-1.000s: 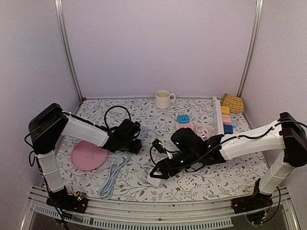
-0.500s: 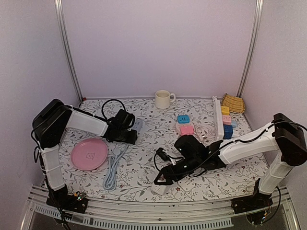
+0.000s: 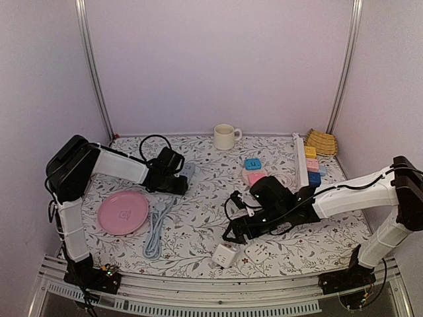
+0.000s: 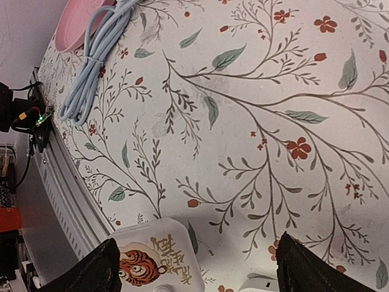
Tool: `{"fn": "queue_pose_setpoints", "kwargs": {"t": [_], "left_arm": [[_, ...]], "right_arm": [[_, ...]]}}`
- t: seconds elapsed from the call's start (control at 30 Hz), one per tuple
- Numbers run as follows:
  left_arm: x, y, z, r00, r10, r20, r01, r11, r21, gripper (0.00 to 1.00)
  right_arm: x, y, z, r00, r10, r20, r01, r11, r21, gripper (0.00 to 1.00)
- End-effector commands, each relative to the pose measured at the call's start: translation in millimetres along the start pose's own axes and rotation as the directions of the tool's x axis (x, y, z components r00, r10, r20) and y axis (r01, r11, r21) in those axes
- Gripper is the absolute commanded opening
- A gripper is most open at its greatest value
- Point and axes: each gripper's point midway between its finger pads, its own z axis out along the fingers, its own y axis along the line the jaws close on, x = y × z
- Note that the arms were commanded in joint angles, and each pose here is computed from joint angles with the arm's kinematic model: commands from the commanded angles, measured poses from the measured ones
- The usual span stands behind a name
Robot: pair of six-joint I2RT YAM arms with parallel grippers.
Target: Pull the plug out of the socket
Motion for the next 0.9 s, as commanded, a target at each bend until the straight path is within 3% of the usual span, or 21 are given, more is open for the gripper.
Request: {"fn": "queue_pose_setpoints", "kwargs": {"t": [0.0,0.17,0.37,0.63,0.87], "left_arm": [[-9,10,2,1.000,0.003,-0.002,-0.003,1.000,-0.020,0.29],[-16,13,-1,1.000,0.012,0.006,-0.012,1.000,-0.021,0.35],[-33,11,-4,0.999,0.022,0.028,-0.021,1.000,-0.021,0.50],[-55,6,-12,0.998,0.021,0.058,-0.020,1.000,-0.016,0.84],[-70,6,-58,0.991,-0.007,0.132,0.005,1.000,0.013,0.86]], "right_arm": [[-16,-15,-19,0.998,-0.034,0.054,0.027,0.991,0.130,0.90],[-15,-9,-26,0.997,-0.053,0.061,0.046,0.992,0.119,0.90],[-3,40,-24,0.984,-0.175,0.040,0.173,0.984,0.033,0.88],[21,25,-3,0.986,-0.161,-0.050,0.164,0.983,0.077,0.72],[25,8,-2,0.988,-0.139,-0.065,0.145,0.984,0.101,0.57]]}}
